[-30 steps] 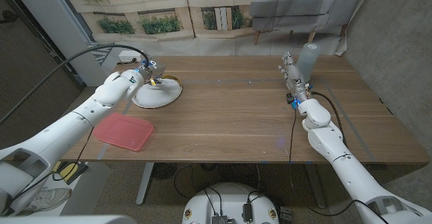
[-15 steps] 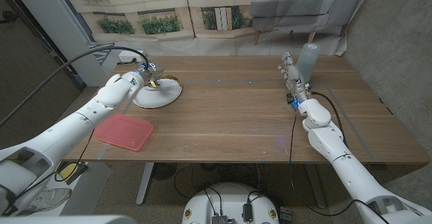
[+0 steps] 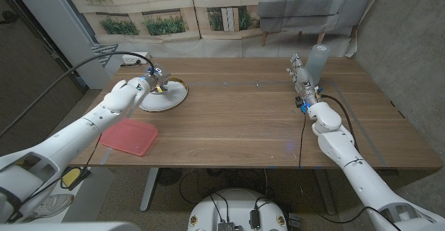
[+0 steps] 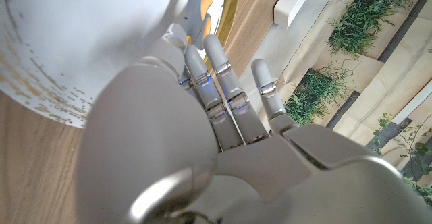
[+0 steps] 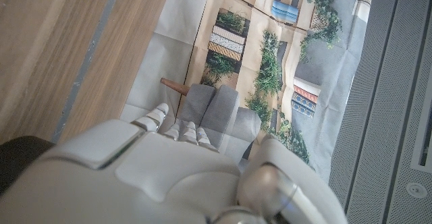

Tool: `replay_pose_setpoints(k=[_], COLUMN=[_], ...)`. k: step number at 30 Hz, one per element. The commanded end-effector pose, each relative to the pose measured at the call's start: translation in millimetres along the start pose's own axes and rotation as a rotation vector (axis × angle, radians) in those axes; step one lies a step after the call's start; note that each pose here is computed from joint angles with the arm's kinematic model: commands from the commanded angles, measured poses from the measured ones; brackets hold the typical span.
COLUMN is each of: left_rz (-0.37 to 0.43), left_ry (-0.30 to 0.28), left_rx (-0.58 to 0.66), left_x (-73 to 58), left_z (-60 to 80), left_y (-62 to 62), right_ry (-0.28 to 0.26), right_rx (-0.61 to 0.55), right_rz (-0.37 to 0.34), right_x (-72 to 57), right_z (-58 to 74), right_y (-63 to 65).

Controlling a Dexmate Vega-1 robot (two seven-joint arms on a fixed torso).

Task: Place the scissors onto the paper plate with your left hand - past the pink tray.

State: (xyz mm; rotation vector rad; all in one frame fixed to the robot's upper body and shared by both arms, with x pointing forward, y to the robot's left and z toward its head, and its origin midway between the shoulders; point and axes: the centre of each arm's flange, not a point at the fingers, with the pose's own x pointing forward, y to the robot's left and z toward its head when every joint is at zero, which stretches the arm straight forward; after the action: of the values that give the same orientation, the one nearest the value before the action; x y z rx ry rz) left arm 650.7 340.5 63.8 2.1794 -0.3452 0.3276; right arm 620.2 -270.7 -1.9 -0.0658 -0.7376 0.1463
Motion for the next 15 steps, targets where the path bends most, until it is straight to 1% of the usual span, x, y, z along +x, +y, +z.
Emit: replay_pose_setpoints(k=[1,11,14,15], left_rz=[-0.005,-0.012,-0.014,-0.015], left_ry=[-0.009,-0.025,-0.021,-0.012], left_rx=[-0.031,-0.054,-0.060,-0.067], left_x=[-1.7,-5.5,-6.2,-6.8], left_z=[7.3,10.5,11.1,11.4], left_y=[-13.3,-22.7,-24.4,-25.6], right_ry=[0.003,0.003,-0.001,-0.001], right_rx=[-0.008,-0.006,-0.011,-0.011], right_rz=[0.005,-0.002,-0.001,-0.002], right_x=[-0.2,-3.5,-4.7,-5.8], right_z=[1.0,2.1,3.2,4.1], right_y=[2.1,1.9,1.6,1.4])
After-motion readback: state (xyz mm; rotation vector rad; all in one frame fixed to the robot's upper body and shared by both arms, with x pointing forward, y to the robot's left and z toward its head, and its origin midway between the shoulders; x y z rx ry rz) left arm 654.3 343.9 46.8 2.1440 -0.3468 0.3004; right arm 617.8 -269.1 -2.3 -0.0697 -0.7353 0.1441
